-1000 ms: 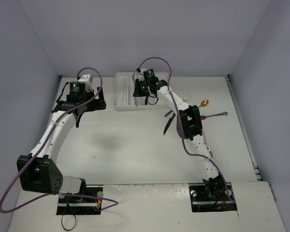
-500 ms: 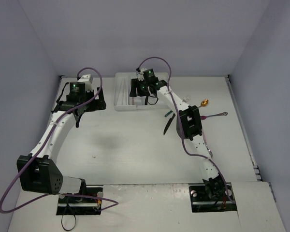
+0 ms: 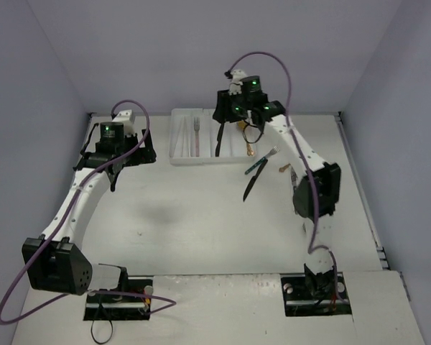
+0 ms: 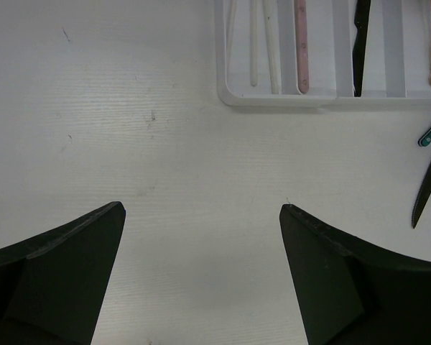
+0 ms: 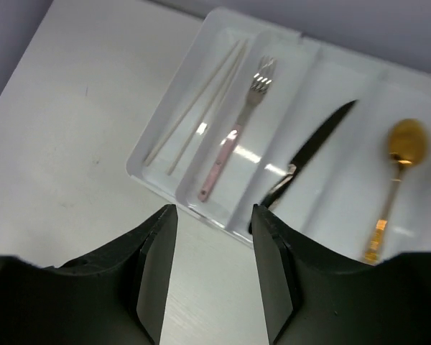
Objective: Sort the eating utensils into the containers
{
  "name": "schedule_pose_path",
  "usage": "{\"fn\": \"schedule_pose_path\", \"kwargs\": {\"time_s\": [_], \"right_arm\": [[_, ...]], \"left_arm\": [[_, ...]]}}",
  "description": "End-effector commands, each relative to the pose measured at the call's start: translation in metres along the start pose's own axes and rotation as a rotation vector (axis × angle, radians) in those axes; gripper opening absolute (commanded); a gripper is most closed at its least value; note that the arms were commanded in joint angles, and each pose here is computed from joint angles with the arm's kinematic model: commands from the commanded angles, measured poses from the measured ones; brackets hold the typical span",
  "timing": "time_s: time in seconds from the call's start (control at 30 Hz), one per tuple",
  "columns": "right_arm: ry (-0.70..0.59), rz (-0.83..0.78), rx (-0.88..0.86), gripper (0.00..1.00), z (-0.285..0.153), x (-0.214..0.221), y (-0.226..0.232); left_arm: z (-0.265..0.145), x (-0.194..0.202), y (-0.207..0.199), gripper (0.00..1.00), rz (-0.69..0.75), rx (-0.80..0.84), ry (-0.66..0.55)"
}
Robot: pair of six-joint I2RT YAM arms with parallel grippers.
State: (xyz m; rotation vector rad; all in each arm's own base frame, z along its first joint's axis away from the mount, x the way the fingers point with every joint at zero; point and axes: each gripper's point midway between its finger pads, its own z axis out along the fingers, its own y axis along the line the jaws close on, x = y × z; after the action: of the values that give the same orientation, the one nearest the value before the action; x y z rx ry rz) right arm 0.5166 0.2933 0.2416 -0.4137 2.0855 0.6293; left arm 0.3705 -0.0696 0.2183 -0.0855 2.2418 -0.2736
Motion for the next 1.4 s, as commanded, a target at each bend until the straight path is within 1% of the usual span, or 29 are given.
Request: {"fn": "schedule_pose_path", "kwargs": {"time_s": [0.0, 0.07, 0.13, 0.2, 0.3, 0.33, 0.43, 0.53, 0.63, 0.73, 0.8, 0.93, 1.03, 1.1, 1.27, 1.37], "right_arm": [[-0.039, -0.106, 0.205, 0.39, -0.081, -0.016, -0.059], [0.135, -0.115, 0.305, 0.34, -0.105, 0.037, -0.102], [0.262, -0.096, 0.370, 0.30, -0.130, 0.081, -0.134], [0.358, -0.102, 0.402, 0.28, -0.155, 0.112, -0.148], [0.549, -0.109, 0.437, 0.28, -0.188, 0.178, -0.168], [0.588, -0.146, 0.437, 0.28, -0.200, 0.189, -0.171], [0.722, -0.189, 0.454, 0.29, -0.228, 0.225, -0.182], [0.827, -0.163, 0.466, 0.29, -0.252, 0.255, -0.192], [0.895, -0.164, 0.478, 0.28, -0.267, 0.276, -0.197], [0.932, -0.146, 0.452, 0.27, -0.269, 0.293, -0.193], [0.964, -0.090, 0.428, 0.26, -0.272, 0.312, -0.192], [0.968, -0.038, 0.407, 0.24, -0.268, 0.317, -0.196], [0.986, -0.017, 0.382, 0.25, -0.264, 0.324, -0.196], [0.991, -0.007, 0.362, 0.28, -0.261, 0.326, -0.195], [1.007, 0.015, 0.312, 0.39, -0.256, 0.332, -0.190], [1.018, 0.021, 0.296, 0.41, -0.254, 0.335, -0.189]], "left_arm": [[-0.018, -0.032, -0.003, 0.88, 0.012, 0.008, -0.125], [-0.016, -0.031, -0.003, 0.88, 0.007, 0.012, -0.124], [-0.015, -0.029, -0.004, 0.88, 0.001, 0.017, -0.120], [-0.015, -0.031, -0.005, 0.88, 0.001, 0.021, -0.124], [-0.017, -0.033, -0.006, 0.88, -0.001, 0.026, -0.127], [-0.018, -0.033, -0.006, 0.88, -0.002, 0.027, -0.128], [-0.019, -0.033, -0.008, 0.88, -0.003, 0.032, -0.128], [-0.018, -0.033, -0.007, 0.88, -0.005, 0.031, -0.127], [-0.019, -0.033, -0.007, 0.88, -0.006, 0.031, -0.134], [-0.019, -0.033, -0.006, 0.88, -0.008, 0.030, -0.136], [-0.018, -0.032, -0.006, 0.88, -0.007, 0.030, -0.134], [-0.018, -0.032, -0.006, 0.88, -0.001, 0.028, -0.133], [-0.019, -0.032, -0.005, 0.88, 0.001, 0.024, -0.133], [-0.019, -0.030, -0.004, 0.88, 0.002, 0.021, -0.132], [-0.018, -0.028, -0.004, 0.88, 0.001, 0.023, -0.128], [-0.017, -0.029, -0.004, 0.88, 0.001, 0.022, -0.125]]}}
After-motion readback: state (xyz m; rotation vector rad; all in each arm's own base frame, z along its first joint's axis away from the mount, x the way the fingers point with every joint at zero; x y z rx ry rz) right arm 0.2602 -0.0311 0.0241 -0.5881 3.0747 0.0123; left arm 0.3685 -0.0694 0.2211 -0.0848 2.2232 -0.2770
